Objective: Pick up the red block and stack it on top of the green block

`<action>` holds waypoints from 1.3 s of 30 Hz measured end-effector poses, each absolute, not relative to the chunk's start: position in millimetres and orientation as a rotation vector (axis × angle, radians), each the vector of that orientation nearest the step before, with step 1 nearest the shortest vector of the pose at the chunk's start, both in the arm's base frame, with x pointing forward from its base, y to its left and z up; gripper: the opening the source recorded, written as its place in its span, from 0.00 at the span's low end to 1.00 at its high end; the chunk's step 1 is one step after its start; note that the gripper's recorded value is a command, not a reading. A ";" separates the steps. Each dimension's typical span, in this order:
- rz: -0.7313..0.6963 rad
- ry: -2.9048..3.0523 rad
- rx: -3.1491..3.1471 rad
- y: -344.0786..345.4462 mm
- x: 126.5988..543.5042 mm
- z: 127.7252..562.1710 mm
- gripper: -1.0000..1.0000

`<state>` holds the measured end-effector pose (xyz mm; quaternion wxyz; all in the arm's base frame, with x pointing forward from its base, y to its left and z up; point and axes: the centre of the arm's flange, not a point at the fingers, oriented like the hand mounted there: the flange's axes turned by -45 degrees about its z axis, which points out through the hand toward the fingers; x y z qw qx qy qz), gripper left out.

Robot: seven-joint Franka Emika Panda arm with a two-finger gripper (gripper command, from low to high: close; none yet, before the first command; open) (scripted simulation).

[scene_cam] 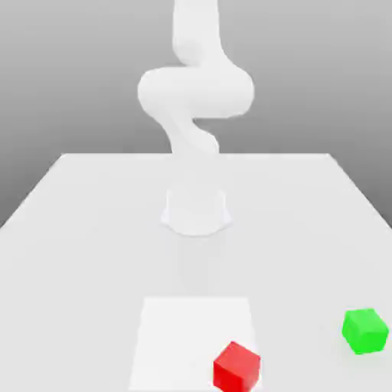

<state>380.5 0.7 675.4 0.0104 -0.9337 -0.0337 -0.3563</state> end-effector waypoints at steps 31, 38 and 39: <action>-0.002 -1.369 -2.828 60.1 487.6 151.5 0.00; 0.001 -1.370 -2.827 60.0 487.3 149.8 0.00; 0.000 -1.371 -2.827 60.2 487.8 158.7 0.00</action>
